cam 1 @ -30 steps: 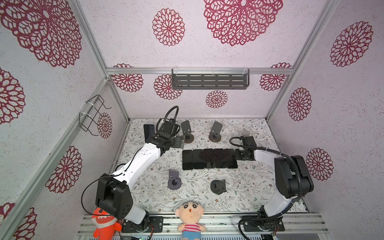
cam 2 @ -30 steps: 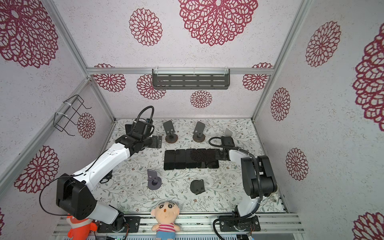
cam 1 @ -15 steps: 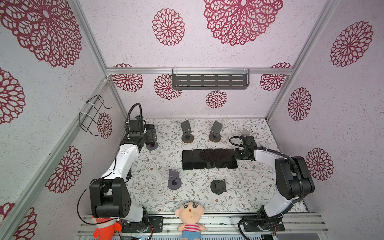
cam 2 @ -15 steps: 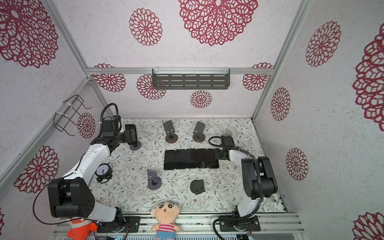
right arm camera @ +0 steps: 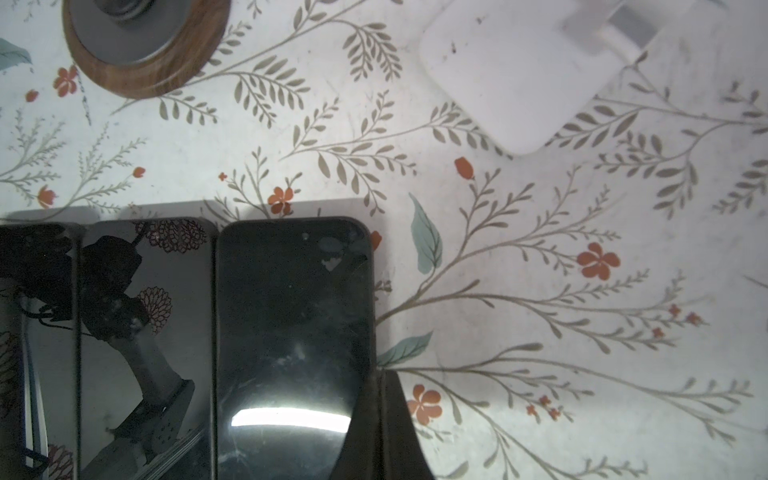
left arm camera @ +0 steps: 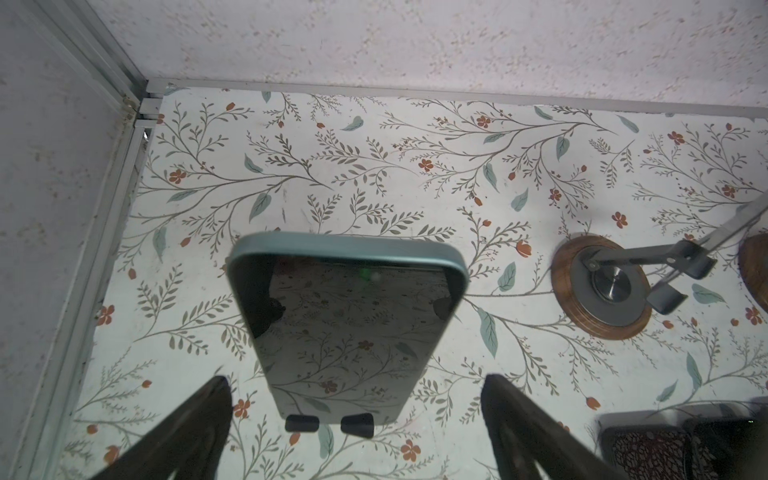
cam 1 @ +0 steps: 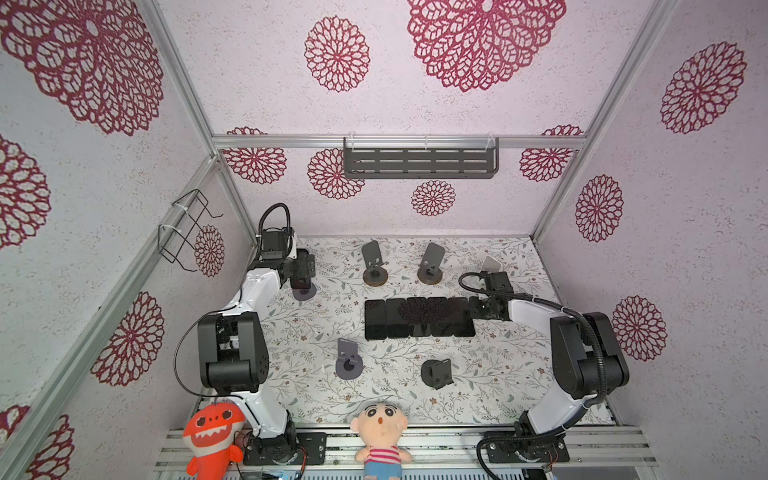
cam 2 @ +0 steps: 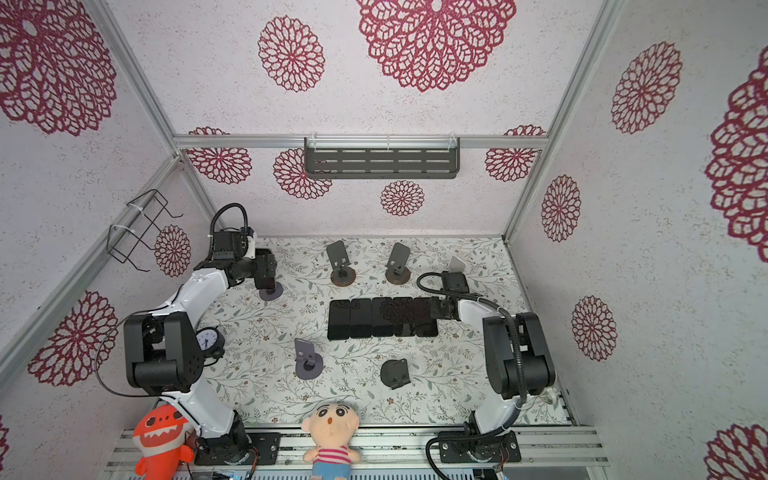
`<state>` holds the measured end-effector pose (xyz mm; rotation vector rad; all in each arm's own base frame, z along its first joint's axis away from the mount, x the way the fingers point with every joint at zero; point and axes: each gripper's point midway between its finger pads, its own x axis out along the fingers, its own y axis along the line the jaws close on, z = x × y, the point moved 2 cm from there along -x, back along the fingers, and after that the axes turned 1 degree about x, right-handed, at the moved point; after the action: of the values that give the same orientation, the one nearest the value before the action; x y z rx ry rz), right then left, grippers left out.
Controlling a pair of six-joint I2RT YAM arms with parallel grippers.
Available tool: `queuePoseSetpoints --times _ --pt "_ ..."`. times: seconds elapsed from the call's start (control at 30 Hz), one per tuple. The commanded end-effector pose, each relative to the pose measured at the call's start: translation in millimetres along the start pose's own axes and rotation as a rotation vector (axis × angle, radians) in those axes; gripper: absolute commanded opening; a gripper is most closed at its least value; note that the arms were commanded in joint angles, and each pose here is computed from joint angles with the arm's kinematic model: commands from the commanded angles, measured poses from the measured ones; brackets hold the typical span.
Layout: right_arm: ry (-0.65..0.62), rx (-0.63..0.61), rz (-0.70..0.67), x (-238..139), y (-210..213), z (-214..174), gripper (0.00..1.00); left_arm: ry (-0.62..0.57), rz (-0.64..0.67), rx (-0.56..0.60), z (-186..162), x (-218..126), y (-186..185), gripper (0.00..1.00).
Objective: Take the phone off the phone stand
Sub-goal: 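Grip the teal-edged phone with the left gripper and lift it off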
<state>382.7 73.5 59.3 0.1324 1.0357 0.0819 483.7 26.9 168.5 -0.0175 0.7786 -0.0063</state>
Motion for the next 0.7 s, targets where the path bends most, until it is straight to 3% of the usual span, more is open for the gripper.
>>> queuePoseSetpoints --times 0.0,0.23,0.5,0.67 --pt "-0.018 -0.007 -0.002 -8.8 2.7 4.7 0.03 -0.007 -0.005 0.04 6.2 5.0 4.6 0.97" --pt "-0.018 -0.008 -0.004 -8.1 2.7 6.5 0.03 0.005 -0.022 0.044 10.5 19.9 4.8 0.99" --pt "-0.022 -0.013 -0.013 -10.4 1.2 7.4 0.03 0.007 -0.028 0.033 11.1 23.2 3.4 0.73" --pt "-0.022 -0.013 -0.014 -11.0 1.1 7.6 0.03 0.015 -0.024 0.023 14.2 15.3 0.5 0.69"
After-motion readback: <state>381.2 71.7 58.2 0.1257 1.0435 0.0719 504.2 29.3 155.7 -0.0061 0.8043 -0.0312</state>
